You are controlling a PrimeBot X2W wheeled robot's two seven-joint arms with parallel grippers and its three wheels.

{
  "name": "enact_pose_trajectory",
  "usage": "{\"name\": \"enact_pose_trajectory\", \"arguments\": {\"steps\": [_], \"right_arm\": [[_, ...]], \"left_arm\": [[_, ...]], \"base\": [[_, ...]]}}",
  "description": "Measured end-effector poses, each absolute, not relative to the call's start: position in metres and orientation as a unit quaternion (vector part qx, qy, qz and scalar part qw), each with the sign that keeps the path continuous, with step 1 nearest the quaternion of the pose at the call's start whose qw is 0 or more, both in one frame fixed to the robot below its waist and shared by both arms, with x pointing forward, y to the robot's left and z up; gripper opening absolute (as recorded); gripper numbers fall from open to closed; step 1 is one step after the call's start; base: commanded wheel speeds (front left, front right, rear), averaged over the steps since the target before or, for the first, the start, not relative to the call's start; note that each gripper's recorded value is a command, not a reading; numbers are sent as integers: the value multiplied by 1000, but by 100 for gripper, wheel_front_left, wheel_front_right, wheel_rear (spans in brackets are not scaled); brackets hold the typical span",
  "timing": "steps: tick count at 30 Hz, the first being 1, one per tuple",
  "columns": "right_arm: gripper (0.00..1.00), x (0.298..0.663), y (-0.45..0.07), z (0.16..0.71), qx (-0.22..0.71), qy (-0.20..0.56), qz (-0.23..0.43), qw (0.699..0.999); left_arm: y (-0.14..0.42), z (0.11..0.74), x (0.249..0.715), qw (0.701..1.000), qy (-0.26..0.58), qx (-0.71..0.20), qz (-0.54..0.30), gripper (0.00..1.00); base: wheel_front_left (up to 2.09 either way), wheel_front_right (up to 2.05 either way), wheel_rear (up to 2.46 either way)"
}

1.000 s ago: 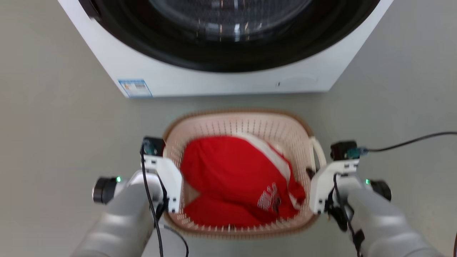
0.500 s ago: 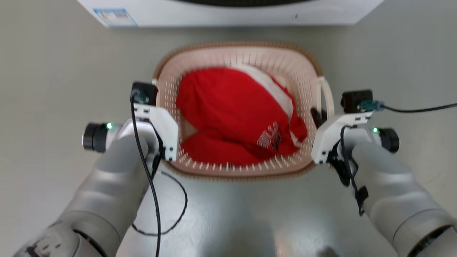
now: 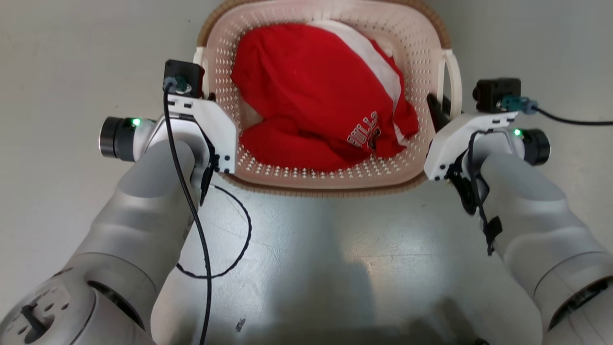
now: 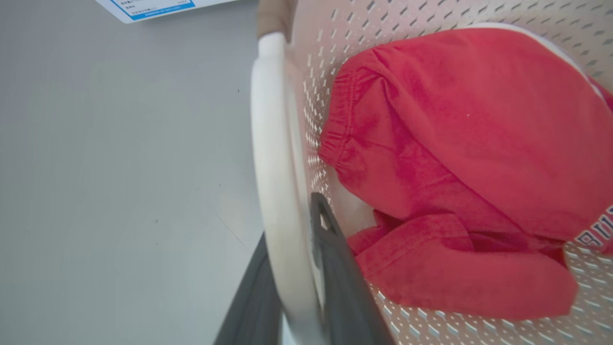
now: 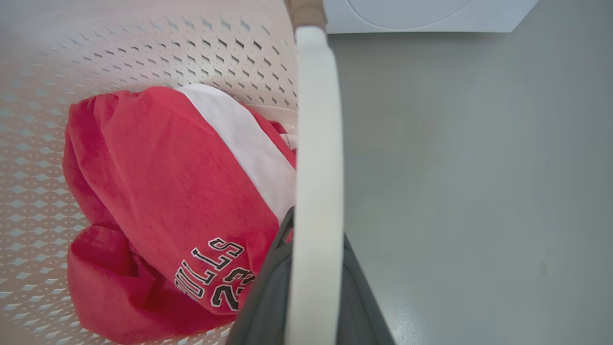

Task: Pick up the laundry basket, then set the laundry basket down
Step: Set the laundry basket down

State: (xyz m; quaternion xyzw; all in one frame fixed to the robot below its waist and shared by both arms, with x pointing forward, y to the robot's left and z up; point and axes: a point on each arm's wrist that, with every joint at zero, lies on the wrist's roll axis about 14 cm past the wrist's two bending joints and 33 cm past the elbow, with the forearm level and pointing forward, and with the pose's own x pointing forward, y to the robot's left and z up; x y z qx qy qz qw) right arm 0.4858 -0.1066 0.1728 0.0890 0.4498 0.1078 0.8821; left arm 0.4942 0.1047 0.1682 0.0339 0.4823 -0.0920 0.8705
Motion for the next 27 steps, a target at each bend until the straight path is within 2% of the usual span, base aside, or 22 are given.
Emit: {"name": "enact_pose_trajectory", "arguments": {"steps": [27], "right_arm": [[0, 493, -110, 151, 82, 448, 106, 884]], "left_arm": [[107, 146, 497, 871, 483, 33, -84, 0]], "base": [[0, 0, 0]]}}
